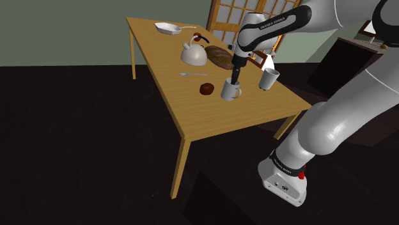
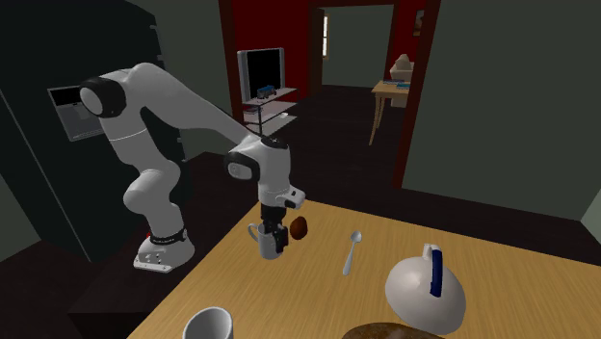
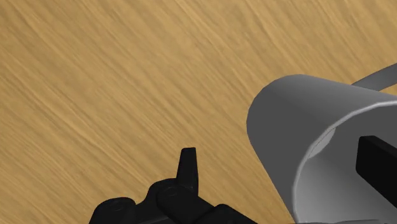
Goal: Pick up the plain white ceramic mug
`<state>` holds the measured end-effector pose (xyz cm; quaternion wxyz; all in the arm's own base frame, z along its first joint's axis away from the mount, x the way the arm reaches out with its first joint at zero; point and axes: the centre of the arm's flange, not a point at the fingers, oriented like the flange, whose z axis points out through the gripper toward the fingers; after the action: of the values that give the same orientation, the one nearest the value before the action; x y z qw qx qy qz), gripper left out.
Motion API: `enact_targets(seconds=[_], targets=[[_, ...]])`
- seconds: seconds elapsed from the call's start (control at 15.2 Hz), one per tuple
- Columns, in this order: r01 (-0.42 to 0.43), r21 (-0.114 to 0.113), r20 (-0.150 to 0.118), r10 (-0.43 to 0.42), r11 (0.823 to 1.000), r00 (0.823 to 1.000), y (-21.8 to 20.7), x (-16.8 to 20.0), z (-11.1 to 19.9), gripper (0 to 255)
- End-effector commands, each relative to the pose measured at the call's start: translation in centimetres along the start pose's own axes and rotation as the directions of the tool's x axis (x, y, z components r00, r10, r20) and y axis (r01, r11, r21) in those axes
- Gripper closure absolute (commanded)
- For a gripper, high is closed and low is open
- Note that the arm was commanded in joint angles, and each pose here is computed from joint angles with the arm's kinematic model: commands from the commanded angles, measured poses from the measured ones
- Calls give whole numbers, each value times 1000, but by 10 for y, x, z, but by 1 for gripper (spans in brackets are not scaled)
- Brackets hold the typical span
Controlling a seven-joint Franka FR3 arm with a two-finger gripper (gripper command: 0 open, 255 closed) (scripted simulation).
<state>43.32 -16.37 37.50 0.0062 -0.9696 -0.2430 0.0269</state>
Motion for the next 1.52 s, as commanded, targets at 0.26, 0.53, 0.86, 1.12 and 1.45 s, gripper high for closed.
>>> enact_targets(seconds=[0.26,0.53,0.86,1.12,1.45], targets=[[0,0,0,0,1000,1000,0,1,1,255],[0,0,0,0,1000,1000,0,1,1,255],[0,0,0,0,1000,1000,-1,-1,-20,255],[0,0,0,0,1000,1000,-1,-2,-41,255],[0,0,0,0,1000,1000,-2,-3,-67,255]])
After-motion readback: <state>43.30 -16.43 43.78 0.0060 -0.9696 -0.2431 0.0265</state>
